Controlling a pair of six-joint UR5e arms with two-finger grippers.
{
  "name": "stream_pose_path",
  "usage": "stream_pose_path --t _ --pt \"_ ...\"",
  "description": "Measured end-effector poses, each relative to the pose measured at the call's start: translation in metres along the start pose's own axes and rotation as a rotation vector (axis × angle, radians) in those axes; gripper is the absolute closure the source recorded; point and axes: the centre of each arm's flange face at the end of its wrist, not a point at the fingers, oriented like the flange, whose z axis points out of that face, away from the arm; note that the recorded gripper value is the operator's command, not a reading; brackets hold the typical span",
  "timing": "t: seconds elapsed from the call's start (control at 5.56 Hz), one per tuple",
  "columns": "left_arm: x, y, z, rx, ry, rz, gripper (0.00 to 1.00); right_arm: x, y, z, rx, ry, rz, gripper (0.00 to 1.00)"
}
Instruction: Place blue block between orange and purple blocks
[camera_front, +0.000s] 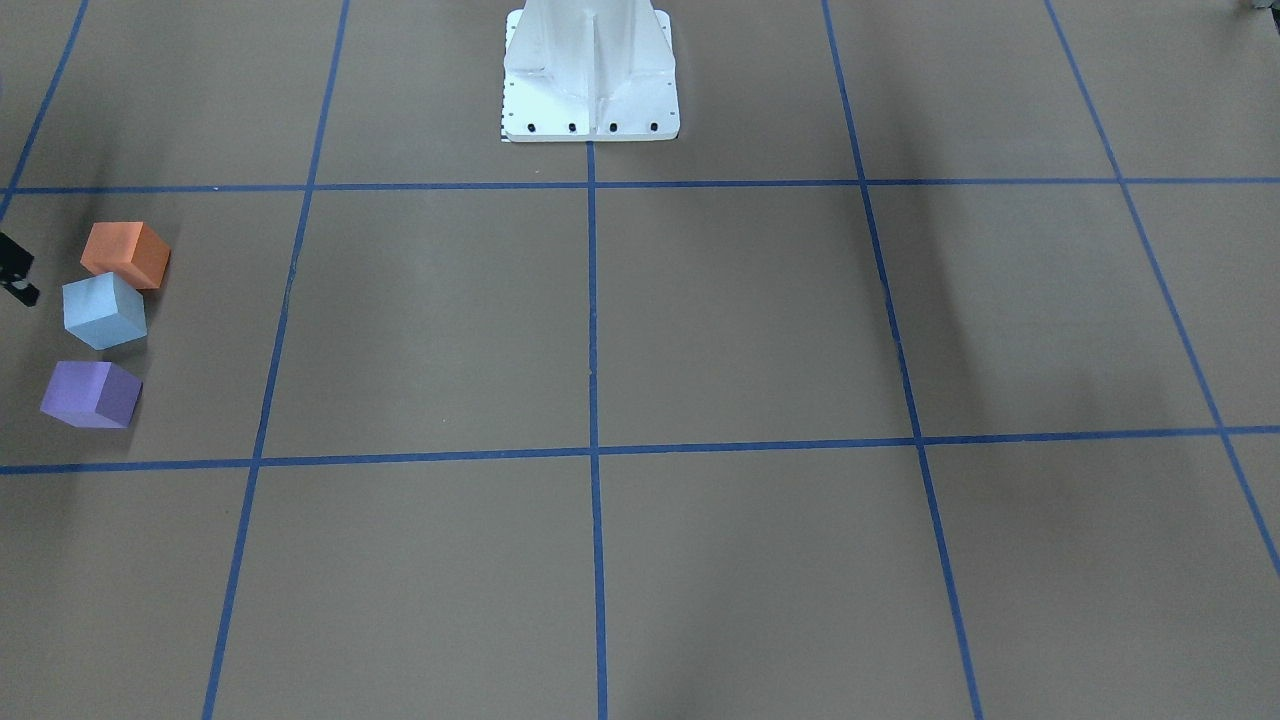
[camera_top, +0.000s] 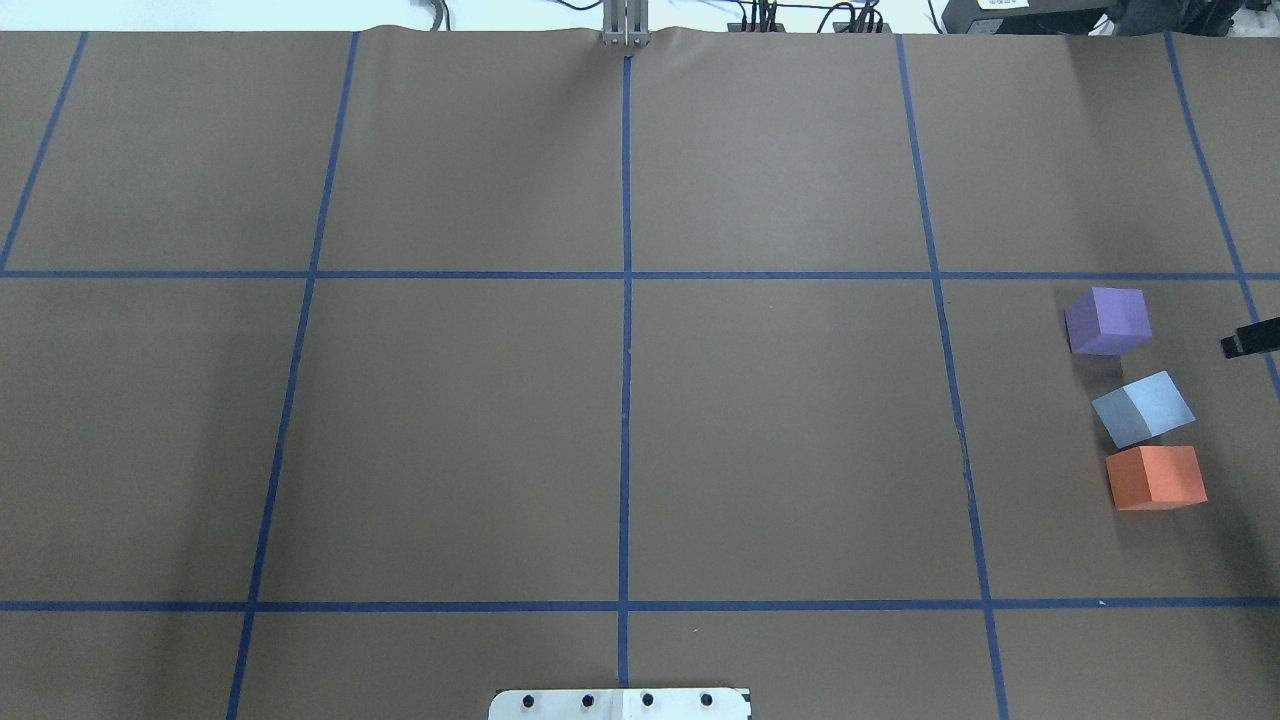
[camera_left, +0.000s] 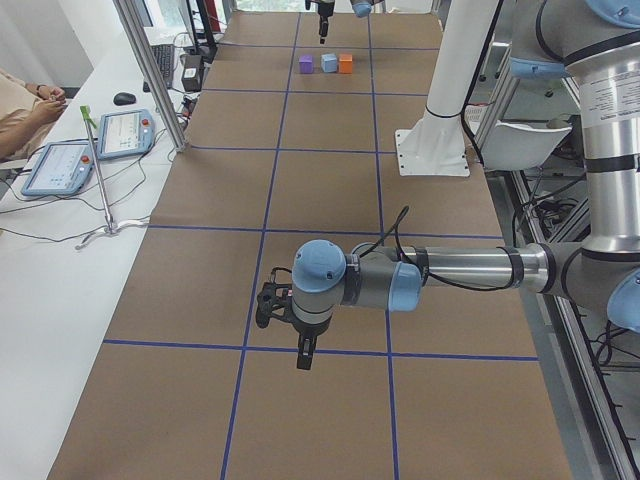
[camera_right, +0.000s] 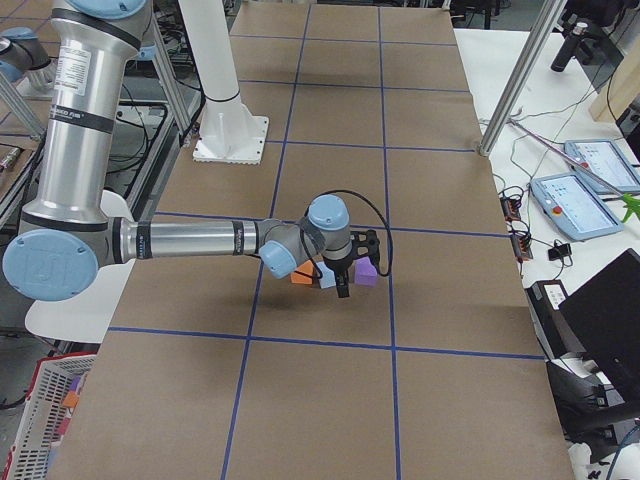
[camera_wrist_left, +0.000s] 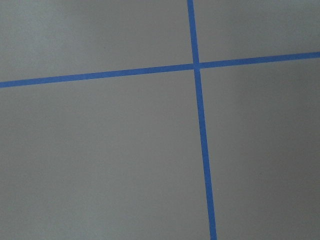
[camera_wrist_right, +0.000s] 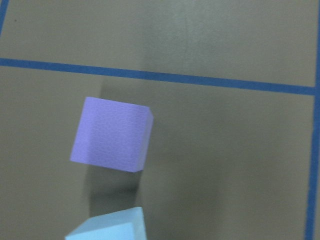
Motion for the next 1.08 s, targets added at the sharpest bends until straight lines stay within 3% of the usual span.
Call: stream_pose_path --t 0.18,0.54,1.08 --pt "0.0 0.0 0.0 0.0 0.0 0.0 0.0 0.049 0.005 -0.028 -0.042 0.036 -0.055 0.01" --pt "-0.001 0.0 0.001 -0.002 0.001 -0.003 0.0 0.091 0.027 -0.047 -0.11 0.054 -0.044 0.0" --pt "-0.008 0.004 0.007 -0.017 0.002 -0.02 0.0 0.097 0.035 -0.045 -0.127 0.057 -0.022 0.0"
